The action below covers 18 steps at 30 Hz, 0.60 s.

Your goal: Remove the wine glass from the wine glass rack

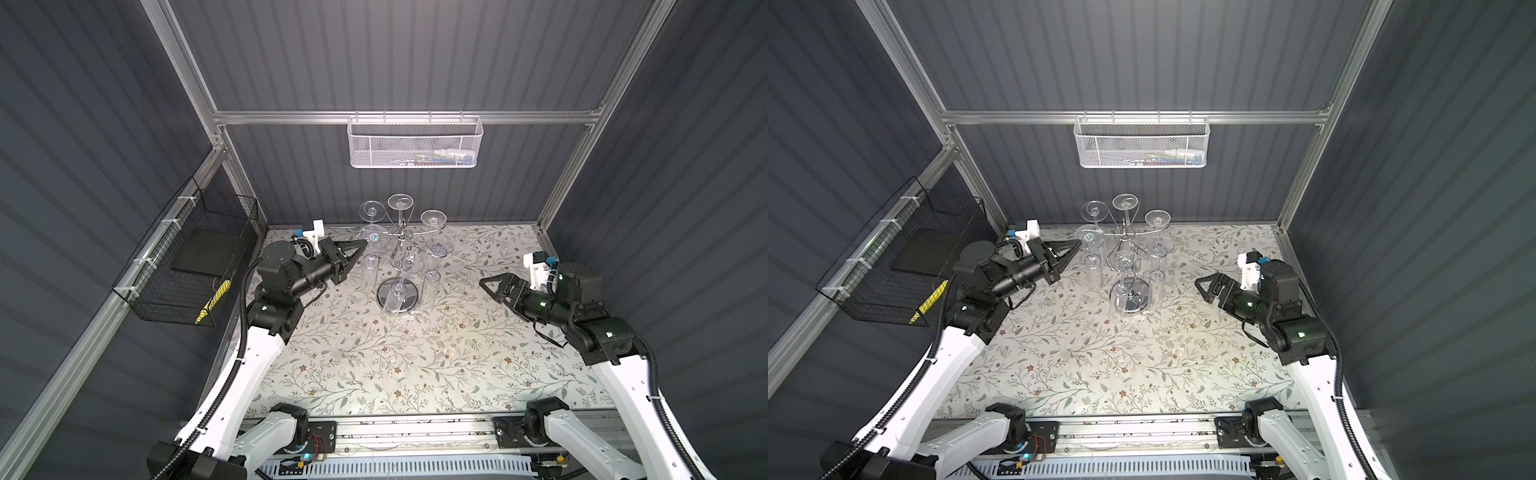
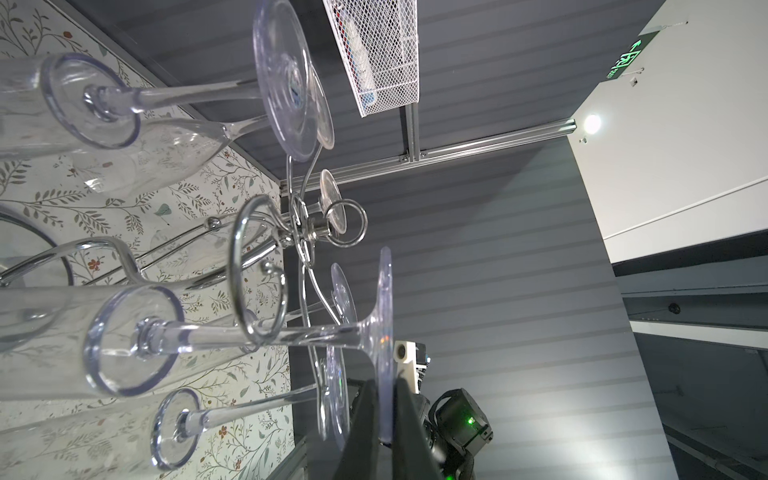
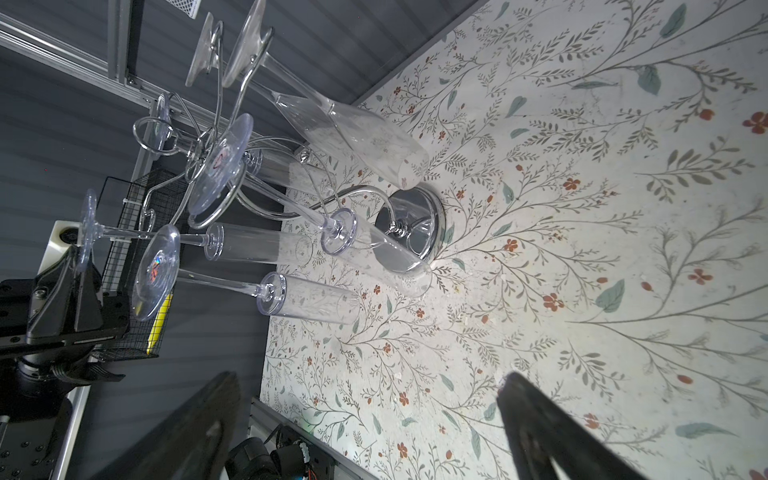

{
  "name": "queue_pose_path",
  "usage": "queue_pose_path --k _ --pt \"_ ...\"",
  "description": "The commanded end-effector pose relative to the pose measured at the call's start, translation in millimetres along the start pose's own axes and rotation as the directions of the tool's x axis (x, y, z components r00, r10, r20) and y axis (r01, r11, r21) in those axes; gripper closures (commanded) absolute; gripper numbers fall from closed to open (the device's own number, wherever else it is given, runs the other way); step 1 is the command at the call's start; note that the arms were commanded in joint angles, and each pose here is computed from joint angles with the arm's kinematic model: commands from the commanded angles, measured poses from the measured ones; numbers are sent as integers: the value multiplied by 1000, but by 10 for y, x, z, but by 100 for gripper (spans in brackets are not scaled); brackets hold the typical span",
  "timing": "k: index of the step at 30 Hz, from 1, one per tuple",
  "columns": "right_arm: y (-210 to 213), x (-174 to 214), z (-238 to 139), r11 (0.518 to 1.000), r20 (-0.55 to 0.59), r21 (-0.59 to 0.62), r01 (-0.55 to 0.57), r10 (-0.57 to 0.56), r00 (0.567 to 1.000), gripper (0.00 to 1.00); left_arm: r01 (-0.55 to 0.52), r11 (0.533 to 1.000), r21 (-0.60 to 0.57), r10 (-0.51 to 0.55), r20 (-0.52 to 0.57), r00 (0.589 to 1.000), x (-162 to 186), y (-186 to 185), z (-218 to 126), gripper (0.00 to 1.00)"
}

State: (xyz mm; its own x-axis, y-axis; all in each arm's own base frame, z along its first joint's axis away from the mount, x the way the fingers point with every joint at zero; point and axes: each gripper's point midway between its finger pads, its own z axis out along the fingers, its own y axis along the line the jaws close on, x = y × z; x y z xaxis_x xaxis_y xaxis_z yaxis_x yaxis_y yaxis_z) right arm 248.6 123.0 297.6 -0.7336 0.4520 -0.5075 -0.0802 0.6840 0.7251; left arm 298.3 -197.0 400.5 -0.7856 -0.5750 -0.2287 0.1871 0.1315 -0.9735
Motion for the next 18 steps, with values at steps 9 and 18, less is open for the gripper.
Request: queue_pose_path --k 9,18 --pt "4 40 -4 1000 -11 -7 9 -9 1000 1 -14 1000 3 14 15 1000 162 -55 -243 100" --pt "34 45 4 1000 -20 -22 18 -19 1000 1 -11 999 -35 14 82 997 220 -16 -480 100"
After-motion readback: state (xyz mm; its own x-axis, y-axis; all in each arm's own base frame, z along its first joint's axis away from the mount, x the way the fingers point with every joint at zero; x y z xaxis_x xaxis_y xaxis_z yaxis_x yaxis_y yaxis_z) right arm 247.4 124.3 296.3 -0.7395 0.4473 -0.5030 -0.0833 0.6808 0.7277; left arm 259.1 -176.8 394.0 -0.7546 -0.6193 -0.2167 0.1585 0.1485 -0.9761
